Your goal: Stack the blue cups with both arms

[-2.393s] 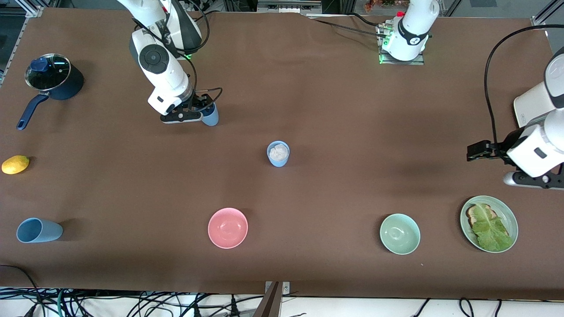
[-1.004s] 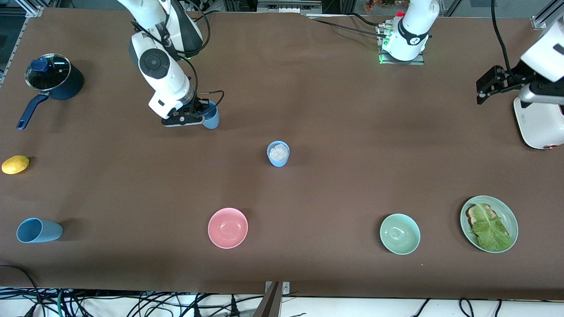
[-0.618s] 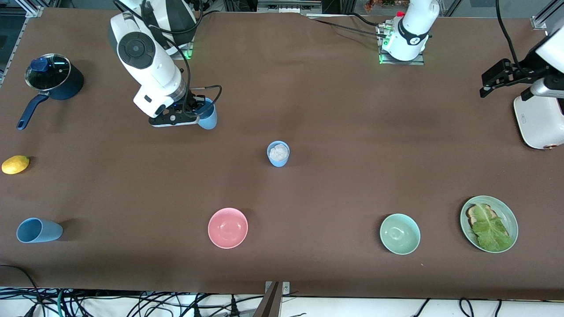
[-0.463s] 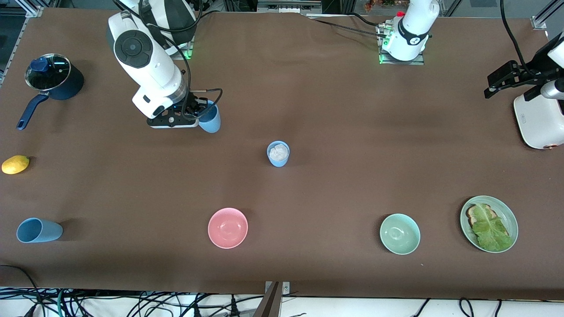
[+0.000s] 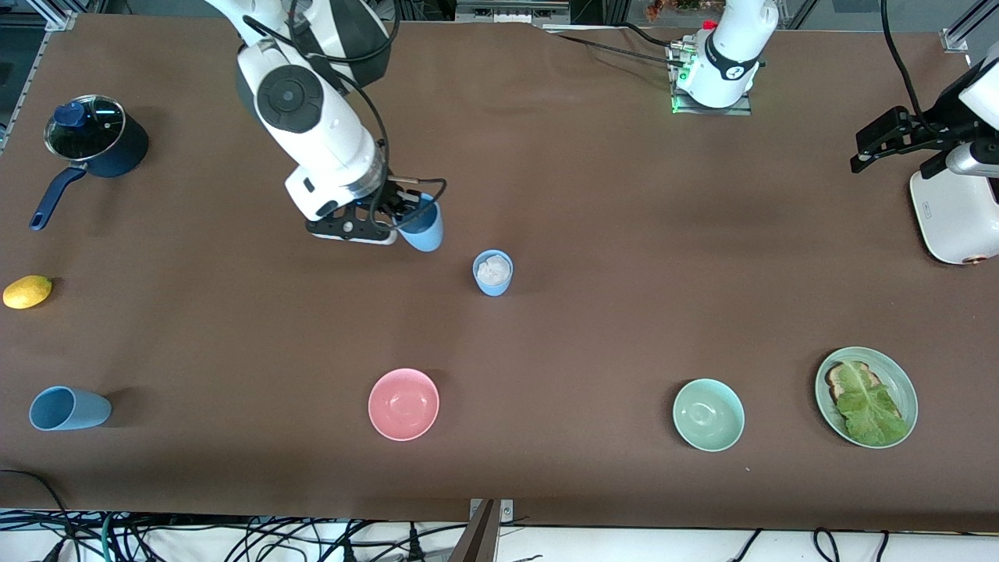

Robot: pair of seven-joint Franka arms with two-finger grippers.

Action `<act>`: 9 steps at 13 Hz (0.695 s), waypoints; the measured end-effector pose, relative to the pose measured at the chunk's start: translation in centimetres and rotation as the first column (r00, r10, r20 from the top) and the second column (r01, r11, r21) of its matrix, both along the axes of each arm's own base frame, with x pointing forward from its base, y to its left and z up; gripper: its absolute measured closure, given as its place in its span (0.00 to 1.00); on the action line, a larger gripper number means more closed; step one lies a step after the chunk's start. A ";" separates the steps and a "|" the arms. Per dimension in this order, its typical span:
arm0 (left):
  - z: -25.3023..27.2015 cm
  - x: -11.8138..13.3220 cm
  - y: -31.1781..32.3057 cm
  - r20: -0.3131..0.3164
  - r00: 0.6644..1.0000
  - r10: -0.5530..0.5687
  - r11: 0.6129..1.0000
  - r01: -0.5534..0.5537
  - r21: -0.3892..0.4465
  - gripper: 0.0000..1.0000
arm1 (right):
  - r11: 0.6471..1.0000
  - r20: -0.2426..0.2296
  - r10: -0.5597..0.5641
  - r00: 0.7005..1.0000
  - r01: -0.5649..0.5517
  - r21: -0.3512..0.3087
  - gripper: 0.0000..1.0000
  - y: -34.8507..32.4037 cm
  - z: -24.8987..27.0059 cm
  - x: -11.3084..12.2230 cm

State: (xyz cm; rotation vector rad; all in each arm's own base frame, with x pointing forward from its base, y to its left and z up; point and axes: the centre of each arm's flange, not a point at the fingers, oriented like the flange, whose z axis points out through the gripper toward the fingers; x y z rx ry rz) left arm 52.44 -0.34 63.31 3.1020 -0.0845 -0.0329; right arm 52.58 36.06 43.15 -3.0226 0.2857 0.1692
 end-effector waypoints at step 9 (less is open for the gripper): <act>-1.0 0.1 -0.2 -0.042 0.999 -0.029 1.000 0.029 -0.002 0.00 | 0.998 0.039 -0.068 0.997 0.067 0.022 0.96 8.5 -6.2 0.2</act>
